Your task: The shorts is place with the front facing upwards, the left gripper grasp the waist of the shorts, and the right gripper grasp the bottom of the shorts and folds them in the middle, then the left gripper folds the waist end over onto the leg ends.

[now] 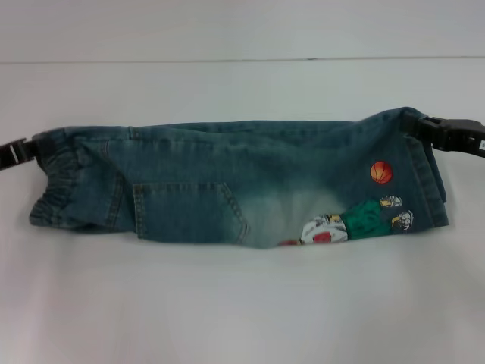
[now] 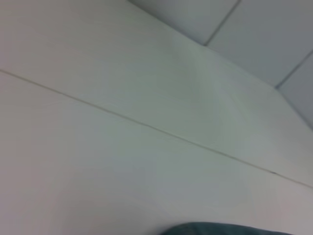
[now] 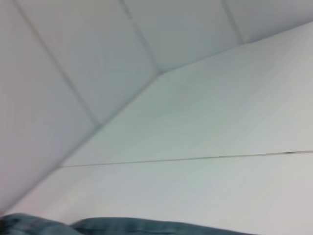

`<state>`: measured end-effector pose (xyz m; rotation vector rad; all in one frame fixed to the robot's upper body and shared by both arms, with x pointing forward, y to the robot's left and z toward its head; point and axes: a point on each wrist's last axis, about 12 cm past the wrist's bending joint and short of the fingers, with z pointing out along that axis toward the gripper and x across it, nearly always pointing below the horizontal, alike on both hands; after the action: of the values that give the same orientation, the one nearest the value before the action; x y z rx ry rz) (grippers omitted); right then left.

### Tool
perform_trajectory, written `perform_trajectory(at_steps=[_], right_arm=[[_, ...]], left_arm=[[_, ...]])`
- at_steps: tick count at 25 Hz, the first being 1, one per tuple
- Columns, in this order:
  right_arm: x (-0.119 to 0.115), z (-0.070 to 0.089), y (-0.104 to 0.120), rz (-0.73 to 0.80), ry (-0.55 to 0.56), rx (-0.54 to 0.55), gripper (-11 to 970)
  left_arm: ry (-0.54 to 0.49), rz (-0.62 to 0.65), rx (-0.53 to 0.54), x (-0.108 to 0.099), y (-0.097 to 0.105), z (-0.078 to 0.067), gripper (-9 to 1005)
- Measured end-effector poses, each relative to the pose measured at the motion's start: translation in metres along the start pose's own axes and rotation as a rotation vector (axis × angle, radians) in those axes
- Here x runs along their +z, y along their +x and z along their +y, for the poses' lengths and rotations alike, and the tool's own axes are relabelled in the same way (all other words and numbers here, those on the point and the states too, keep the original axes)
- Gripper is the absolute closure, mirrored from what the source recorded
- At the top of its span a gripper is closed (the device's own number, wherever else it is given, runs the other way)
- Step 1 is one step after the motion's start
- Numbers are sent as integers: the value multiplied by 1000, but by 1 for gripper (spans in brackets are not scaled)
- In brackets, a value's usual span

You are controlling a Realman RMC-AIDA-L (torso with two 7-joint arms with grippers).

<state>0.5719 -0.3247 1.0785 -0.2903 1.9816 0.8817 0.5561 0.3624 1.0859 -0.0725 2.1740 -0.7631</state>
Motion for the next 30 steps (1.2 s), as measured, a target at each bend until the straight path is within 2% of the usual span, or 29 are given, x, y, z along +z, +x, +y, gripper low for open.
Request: perform_trajectory(at_steps=[8,16,30], right_arm=[[27,-5,15,-66,149,-54,916],[39,-8,16,-93,240,-107,917],[61,-4,14,-104,293,-132,893]], left_arm=[[-61,-22,44,8,13,7,966],[-58,-96,68,9,6,5,967],[-119,-119,117,25,2,2,966]])
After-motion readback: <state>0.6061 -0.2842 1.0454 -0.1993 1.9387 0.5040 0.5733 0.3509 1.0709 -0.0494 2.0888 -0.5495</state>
